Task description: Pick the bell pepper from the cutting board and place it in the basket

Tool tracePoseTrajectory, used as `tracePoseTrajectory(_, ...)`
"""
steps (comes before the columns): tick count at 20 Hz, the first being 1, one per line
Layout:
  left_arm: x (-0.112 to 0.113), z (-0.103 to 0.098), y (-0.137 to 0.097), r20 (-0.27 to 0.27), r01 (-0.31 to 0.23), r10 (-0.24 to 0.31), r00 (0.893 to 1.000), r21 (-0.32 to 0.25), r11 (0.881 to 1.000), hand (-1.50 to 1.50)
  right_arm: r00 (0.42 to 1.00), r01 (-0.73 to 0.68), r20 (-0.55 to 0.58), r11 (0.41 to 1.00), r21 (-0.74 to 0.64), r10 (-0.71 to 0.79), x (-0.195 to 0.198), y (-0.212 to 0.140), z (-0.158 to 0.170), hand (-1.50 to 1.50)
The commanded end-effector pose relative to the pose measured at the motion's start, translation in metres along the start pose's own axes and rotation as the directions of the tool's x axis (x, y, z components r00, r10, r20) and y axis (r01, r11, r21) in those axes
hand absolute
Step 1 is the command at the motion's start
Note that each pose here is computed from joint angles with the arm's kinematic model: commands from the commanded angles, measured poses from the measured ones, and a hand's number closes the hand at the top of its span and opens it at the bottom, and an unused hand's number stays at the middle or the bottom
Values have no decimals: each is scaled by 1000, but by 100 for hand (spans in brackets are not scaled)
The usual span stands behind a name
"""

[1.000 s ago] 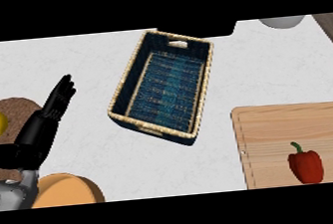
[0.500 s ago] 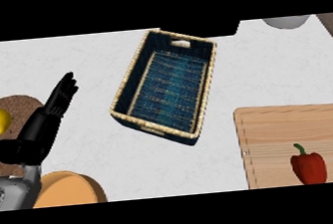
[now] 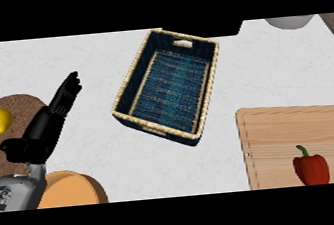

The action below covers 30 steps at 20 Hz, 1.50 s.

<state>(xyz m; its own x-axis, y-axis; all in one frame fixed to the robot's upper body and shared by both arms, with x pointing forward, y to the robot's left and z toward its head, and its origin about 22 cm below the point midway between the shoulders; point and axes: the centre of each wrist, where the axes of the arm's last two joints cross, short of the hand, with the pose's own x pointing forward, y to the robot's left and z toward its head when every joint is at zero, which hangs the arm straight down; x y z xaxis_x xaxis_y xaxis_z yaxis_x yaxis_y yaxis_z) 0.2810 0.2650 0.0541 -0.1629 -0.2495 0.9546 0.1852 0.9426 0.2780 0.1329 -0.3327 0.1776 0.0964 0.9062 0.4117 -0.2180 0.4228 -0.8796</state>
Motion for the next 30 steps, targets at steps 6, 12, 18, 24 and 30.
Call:
tracePoseTrajectory(6, 5, 3, 15, 0, -16, 16, 1000, 18, 1000, 0, 998, -58, -8, 998, -40, 57, -28, 47, -29, -150)
tracePoseTrajectory(12, 14, 6, 18, 15, -5, 5, 1000, 2, 1000, 0, 999, -18, 50, 999, -28, 20, -46, 58, -31, -150)
tracePoseTrajectory(18, 8, 5, -11, 5, 14, -14, 1000, 5, 1000, 0, 995, 39, 92, 999, -31, -36, -33, 47, -33, -150)
tracePoseTrajectory(24, 4, 4, 4, -3, -6, 6, 1000, 11, 1000, 0, 999, -21, 39, 999, -27, 22, 0, 60, -19, -150)
tracePoseTrajectory(30, 3, -6, 27, -8, 0, 1, 1000, 5, 1000, 0, 997, -77, 11, 997, 2, 77, -27, 73, -42, -150)
